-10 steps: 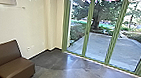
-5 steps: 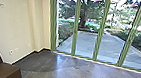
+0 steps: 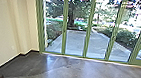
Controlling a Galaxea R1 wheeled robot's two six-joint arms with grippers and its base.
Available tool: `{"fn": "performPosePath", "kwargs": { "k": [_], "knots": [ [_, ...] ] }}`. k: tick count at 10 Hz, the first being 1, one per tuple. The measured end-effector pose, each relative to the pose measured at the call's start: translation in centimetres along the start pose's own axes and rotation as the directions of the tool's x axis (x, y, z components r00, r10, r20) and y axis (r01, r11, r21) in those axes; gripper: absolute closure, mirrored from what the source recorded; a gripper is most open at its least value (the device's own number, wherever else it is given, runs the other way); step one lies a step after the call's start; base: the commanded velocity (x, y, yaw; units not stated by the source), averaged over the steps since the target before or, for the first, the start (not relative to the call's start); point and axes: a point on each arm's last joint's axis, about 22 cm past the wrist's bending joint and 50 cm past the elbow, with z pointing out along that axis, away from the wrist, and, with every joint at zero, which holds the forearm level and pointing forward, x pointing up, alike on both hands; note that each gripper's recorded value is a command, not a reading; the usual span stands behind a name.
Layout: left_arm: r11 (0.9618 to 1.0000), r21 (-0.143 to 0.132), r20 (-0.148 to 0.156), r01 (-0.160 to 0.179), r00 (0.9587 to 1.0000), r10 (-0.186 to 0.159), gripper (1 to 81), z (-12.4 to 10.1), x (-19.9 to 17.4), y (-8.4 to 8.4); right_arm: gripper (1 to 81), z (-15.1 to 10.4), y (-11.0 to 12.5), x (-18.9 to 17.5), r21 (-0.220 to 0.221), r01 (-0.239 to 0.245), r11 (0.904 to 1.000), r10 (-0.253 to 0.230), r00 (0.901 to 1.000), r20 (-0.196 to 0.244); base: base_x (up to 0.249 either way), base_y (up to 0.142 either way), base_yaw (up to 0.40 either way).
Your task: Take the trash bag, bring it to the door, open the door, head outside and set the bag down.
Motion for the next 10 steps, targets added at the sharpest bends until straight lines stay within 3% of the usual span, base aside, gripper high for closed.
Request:
{"fn": "performPosePath", "kwargs": {
  "k": [10],
  "knots": [
    [0.9999,0.0,-0.002,-0.015,0.9999,0.015,81.1,0.04,0.13,0.14,1.0,0.07,-0.09,-0.24,0.0,-0.001,1.0,0.001,1.0,0.003,0.0,0.0,-0.312]
  ]
}}
